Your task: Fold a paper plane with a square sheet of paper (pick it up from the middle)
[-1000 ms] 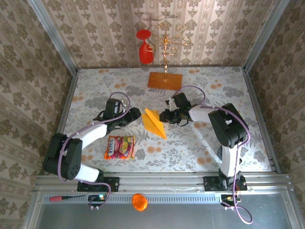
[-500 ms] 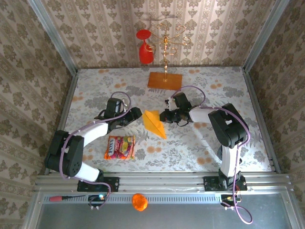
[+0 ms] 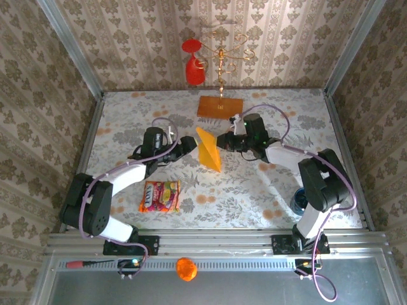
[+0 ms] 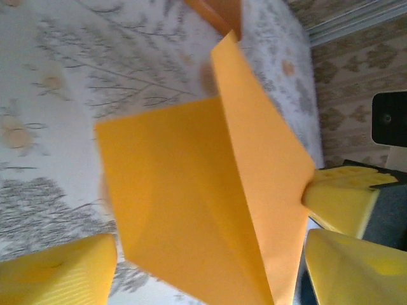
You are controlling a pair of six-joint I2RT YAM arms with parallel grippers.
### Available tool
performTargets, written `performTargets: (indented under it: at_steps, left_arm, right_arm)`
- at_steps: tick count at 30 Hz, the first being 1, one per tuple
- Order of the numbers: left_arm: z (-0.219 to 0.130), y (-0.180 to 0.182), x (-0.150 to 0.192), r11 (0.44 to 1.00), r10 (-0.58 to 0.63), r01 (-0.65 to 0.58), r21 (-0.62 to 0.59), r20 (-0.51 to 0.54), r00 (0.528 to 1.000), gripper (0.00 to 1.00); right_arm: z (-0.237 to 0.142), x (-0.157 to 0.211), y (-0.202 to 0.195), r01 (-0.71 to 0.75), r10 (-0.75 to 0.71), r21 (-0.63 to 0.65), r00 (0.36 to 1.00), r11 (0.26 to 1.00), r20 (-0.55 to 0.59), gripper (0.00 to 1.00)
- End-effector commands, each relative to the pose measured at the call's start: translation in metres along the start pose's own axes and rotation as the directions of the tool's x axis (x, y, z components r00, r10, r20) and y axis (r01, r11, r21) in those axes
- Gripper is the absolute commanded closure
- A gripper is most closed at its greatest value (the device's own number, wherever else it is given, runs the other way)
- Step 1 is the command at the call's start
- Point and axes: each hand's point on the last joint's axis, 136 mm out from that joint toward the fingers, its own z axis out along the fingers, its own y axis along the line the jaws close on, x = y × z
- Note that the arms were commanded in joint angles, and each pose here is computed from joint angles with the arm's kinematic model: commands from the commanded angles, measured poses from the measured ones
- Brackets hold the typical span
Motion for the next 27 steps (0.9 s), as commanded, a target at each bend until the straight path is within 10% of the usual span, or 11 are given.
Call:
performTargets:
  at_steps: [1,8,27]
  left_arm:
    - [0.001,-0.054,-0.007,0.985,0.069,-0.072,0.160,0.024,0.997,0.10]
    - [0.009,-0.093,-0.006,0.965,0.049,-0.050,0.256,0.011,0.999,0.09]
    - [-0.004,-0.149,-0.004,0.868,0.105,-0.094,0.488,0.006,0.994,0.64]
  right_arm:
    - [-0.016,-0.016,0.035,-0.015,0.021,-0.119,0.999,0.993,0.043,0.98]
    - [-0.034,-0.033,0.068,-0.054,0.079,-0.253,0.993,0.966,0.090,0.98]
    - [-0.048,-0.047,0.070,-0.141,0.189,-0.352,0.976,0.925,0.107,0.98]
